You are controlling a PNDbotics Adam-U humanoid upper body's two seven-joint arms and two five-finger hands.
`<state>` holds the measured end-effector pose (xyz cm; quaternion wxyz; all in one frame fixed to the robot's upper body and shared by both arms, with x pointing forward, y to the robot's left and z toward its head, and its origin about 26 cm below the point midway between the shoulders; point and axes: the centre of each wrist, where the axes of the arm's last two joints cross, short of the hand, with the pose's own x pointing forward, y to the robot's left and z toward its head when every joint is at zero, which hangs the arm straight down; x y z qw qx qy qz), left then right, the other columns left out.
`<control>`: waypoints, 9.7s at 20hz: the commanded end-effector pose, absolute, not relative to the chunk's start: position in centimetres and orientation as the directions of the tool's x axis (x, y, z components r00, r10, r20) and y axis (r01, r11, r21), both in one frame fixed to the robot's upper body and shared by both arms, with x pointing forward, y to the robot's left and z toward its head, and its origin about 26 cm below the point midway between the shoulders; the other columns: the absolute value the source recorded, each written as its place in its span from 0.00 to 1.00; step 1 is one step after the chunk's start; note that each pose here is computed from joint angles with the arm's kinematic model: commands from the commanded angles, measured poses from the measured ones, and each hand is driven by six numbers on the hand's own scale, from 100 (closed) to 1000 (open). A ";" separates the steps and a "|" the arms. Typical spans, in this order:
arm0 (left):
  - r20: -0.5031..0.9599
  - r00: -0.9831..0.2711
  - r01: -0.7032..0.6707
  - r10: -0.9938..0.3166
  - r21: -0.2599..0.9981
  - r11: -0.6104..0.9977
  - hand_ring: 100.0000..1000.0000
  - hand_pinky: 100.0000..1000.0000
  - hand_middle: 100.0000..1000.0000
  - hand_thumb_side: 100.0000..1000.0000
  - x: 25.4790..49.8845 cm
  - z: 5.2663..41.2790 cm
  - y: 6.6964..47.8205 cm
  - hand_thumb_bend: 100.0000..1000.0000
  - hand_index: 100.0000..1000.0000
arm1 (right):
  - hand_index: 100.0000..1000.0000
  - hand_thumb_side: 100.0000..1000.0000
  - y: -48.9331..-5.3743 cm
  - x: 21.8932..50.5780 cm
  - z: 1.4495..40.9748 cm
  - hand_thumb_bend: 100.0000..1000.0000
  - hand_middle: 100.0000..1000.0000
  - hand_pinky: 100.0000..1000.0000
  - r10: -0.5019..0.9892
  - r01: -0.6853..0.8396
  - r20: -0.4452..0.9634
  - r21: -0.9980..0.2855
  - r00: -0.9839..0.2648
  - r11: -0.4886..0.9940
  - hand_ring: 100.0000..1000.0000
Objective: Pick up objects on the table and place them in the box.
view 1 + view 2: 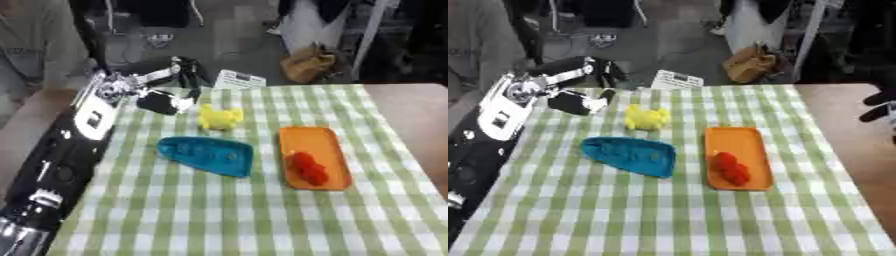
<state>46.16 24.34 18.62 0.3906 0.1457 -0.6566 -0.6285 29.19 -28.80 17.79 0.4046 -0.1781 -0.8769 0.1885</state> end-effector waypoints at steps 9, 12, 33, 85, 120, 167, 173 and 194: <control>0.356 -0.387 0.362 -0.851 0.907 0.215 0.70 0.64 0.78 0.32 48.5 15.3 24.8 0.15 0.85 | 0.73 0.65 -28.7 29.0 18.8 0.00 0.71 0.47 0.465 0.160 0.614 -0.485 -0.638 0.860 0.56; 0.326 -0.344 0.325 -0.881 0.921 0.215 0.71 0.65 0.78 0.28 48.7 15.4 24.6 0.20 0.85 | 0.73 0.65 -28.7 29.0 18.8 0.00 0.71 0.47 0.463 0.158 0.615 -0.484 -0.638 0.861 0.56; 0.032 -0.360 0.204 -0.932 0.978 -0.045 0.73 0.71 0.76 0.26 47.9 7.5 22.5 0.40 0.82 | 0.73 0.65 -28.6 29.0 18.8 0.00 0.71 0.46 0.458 0.156 0.616 -0.480 -0.640 0.863 0.56; 0.074 -0.616 0.037 -0.785 0.997 0.066 0.08 0.33 0.08 0.16 48.4 13.5 11.7 0.00 0.25 | 0.73 0.65 -28.1 29.2 19.0 0.00 0.71 0.47 0.435 0.131 0.617 -0.475 -0.655 0.871 0.56; -0.138 -0.638 -0.018 -0.758 0.986 -0.165 0.32 0.52 0.30 0.16 47.6 9.5 9.7 0.05 0.46 | 0.73 0.65 -27.3 29.4 19.3 0.00 0.71 0.47 0.400 0.094 0.614 -0.469 -0.681 0.878 0.56; -0.112 -0.668 -0.048 -0.736 0.993 -0.107 0.69 0.67 0.74 0.39 47.8 11.2 9.3 0.18 0.78 | 0.72 0.66 -27.4 29.4 19.2 0.00 0.71 0.47 0.401 0.094 0.618 -0.467 -0.676 0.879 0.56; -0.097 -0.674 -0.060 -0.732 0.995 -0.077 0.68 0.67 0.74 0.42 47.8 11.7 9.1 0.18 0.78 | 0.72 0.66 -27.4 29.3 19.2 0.00 0.71 0.47 0.401 0.094 0.619 -0.467 -0.675 0.879 0.56; -0.073 -0.686 -0.086 -0.724 0.996 -0.018 0.67 0.67 0.74 0.51 47.8 13.0 8.9 0.20 0.77 | 0.72 0.66 -27.4 29.3 19.2 0.00 0.71 0.47 0.401 0.090 0.618 -0.470 -0.676 0.878 0.56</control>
